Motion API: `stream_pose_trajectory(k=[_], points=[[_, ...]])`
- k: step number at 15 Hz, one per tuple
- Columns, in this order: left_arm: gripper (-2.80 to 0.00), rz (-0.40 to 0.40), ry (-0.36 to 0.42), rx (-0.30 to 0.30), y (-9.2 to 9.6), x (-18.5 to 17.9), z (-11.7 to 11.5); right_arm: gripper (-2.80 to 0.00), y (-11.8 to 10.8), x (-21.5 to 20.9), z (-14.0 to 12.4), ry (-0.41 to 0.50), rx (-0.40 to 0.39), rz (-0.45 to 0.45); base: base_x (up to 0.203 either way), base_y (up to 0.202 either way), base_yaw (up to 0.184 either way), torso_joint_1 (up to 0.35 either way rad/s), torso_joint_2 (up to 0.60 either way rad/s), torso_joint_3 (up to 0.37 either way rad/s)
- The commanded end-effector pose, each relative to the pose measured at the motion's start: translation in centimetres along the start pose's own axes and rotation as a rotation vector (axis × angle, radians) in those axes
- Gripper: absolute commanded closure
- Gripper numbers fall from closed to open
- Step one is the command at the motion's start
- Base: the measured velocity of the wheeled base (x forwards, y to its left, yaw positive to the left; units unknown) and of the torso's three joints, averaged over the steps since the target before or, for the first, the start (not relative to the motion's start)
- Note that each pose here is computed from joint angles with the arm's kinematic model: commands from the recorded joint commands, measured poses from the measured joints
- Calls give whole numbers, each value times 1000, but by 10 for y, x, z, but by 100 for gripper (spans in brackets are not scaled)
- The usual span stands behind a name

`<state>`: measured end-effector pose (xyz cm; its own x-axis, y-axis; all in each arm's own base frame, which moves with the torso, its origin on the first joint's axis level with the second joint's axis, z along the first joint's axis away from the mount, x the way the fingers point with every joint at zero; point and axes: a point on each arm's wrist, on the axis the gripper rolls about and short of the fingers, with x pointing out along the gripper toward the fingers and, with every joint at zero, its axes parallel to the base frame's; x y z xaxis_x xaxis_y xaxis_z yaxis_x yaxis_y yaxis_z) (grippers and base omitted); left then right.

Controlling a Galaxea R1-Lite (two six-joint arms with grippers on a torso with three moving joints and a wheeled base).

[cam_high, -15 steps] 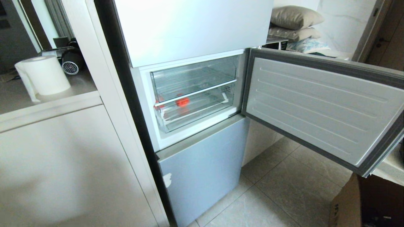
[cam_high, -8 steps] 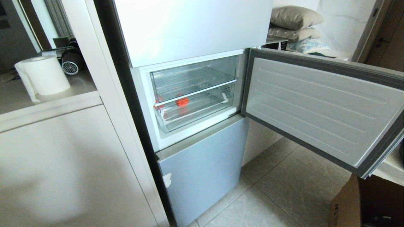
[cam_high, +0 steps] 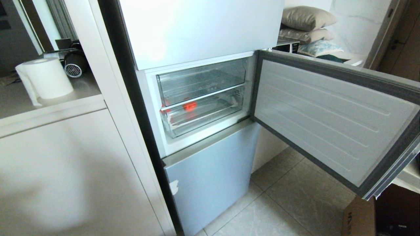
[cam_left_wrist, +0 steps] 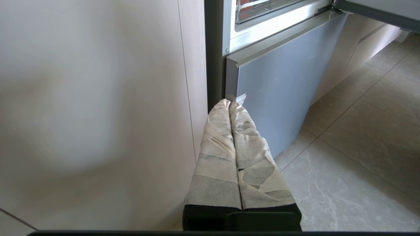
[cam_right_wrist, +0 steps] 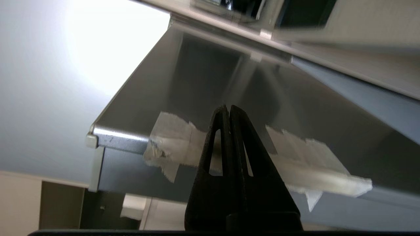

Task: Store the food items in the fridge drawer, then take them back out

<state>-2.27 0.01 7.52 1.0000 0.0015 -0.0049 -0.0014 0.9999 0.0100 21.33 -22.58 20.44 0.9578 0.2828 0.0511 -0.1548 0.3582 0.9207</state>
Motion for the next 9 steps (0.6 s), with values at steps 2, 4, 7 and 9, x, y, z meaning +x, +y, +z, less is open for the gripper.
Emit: stream_pose_trajectory(k=[2,4,7,9], points=[[0,1,1,0,0,0,0,0,43,-24,-69,63,-32,41,0,0,0,0,0,0],[0,0,1,1,0,0,0,0,58,-27,-104,129,-49,80,0,0,0,0,0,0],[0,0,1,1,0,0,0,0,83,-21,-143,270,-78,179,0,0,0,0,0,0],[0,0,1,1,0,0,0,0,91,-9,-156,319,-67,217,0,0,0,0,0,0]])
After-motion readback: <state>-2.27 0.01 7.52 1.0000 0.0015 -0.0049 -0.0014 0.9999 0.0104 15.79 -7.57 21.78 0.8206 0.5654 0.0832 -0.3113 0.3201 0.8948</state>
